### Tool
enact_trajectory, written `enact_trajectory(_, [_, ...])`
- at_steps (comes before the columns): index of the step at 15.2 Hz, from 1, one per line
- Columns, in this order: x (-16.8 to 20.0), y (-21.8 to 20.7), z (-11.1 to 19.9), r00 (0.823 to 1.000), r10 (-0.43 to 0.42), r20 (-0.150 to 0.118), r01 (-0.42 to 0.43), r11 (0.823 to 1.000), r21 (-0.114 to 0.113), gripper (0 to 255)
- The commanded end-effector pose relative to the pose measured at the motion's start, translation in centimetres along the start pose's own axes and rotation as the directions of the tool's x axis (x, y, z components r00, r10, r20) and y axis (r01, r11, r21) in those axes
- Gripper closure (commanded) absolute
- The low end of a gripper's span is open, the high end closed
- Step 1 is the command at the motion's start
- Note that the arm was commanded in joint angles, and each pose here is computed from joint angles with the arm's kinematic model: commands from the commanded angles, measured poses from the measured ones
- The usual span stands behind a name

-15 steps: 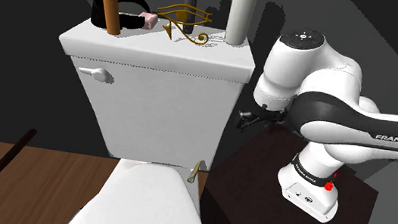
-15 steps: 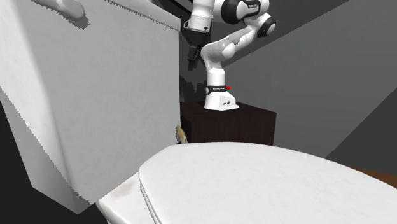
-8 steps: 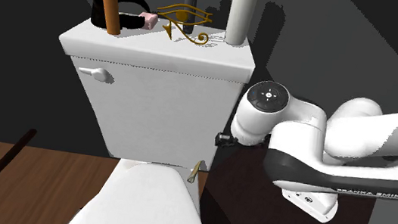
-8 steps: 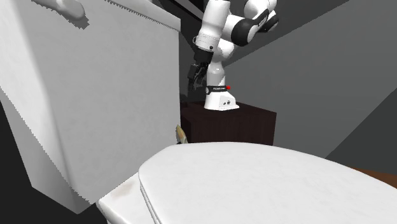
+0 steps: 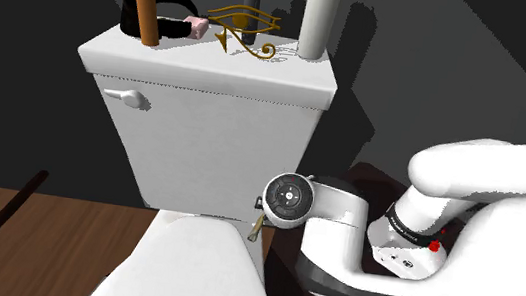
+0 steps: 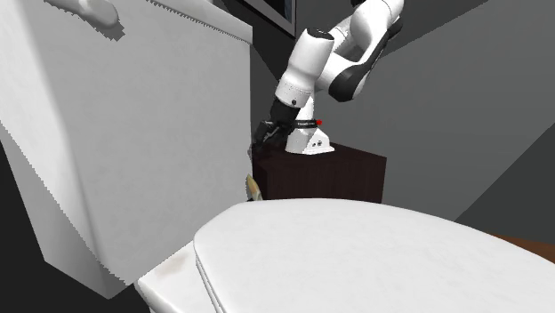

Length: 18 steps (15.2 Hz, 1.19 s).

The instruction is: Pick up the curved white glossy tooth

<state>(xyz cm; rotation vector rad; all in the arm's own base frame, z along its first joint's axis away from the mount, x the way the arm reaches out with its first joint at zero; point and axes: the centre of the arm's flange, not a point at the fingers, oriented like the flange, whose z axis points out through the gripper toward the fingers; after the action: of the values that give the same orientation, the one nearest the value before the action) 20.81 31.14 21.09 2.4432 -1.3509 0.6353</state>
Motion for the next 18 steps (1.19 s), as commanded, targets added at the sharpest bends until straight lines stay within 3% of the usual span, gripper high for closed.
enact_trajectory(1, [-1.9, -1.8, 1.9, 0.997, 0.064, -0.033, -0.064, 0.998, -0.008, 0])
enact_trajectory(6, [-5.5, -6.7, 6.4, 0.97, 0.214, -0.119, -0.217, 0.976, -0.013, 0])
enact_trajectory(7, [-5.7, -7.1, 6.7, 0.966, 0.226, -0.126, -0.229, 0.973, -0.013, 0])
enact_trajectory(16, [-7.7, -7.2, 10.2, 0.966, 0.226, -0.126, -0.229, 0.973, -0.013, 0])
enact_trajectory(17, [-7.7, -7.2, 10.2, 0.966, 0.226, -0.126, -0.229, 0.973, -0.013, 255])
enact_trajectory(18, [-7.7, -7.2, 10.2, 0.966, 0.226, -0.126, -0.229, 0.973, -0.013, 255])
